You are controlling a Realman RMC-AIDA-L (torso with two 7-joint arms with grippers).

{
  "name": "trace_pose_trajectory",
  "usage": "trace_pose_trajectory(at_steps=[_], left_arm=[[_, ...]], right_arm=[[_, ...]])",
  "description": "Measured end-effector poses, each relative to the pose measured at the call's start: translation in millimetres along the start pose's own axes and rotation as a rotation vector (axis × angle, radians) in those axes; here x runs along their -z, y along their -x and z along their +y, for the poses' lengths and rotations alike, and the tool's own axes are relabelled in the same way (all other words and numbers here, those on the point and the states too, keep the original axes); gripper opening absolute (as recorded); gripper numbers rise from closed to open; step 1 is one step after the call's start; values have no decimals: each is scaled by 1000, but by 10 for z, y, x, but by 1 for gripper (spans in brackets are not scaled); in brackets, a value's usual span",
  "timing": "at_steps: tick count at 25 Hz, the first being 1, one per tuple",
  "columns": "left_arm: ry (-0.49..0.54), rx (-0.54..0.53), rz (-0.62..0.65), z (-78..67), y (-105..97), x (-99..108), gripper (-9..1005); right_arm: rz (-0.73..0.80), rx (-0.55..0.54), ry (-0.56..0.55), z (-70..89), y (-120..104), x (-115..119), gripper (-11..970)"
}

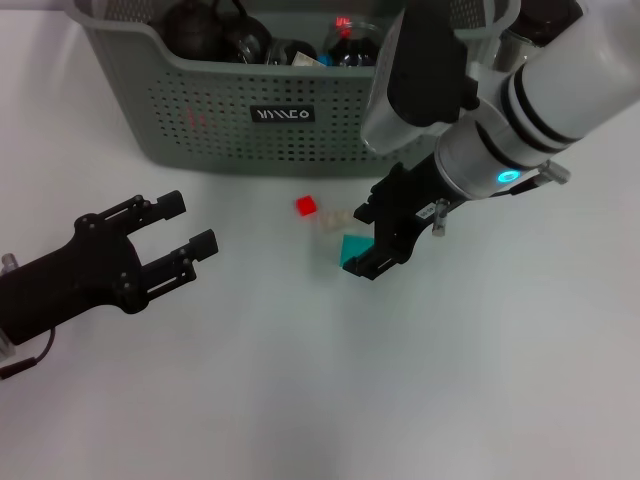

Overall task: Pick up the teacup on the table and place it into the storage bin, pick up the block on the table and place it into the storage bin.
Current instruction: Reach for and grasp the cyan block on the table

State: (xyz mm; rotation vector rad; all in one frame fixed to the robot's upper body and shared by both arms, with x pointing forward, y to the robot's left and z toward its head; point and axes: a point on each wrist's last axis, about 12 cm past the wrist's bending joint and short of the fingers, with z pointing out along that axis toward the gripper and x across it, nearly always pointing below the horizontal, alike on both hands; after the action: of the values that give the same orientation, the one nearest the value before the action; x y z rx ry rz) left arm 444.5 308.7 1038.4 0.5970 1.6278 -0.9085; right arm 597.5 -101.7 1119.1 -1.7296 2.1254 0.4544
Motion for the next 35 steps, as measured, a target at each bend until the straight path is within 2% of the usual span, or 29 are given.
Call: trace_pose_trajectory(at_steps=[10, 28, 35], left_arm=[[3, -1, 2, 1, -4, -3, 668], [11, 0, 6, 9, -12, -14, 668], [8, -2, 5, 14, -3, -31, 668]], right_arm=[[-10, -42, -21, -16, -118, -162, 741], [-9, -76, 7, 11, -186, -216, 741], [-12, -77, 1, 4, -187, -218, 677]])
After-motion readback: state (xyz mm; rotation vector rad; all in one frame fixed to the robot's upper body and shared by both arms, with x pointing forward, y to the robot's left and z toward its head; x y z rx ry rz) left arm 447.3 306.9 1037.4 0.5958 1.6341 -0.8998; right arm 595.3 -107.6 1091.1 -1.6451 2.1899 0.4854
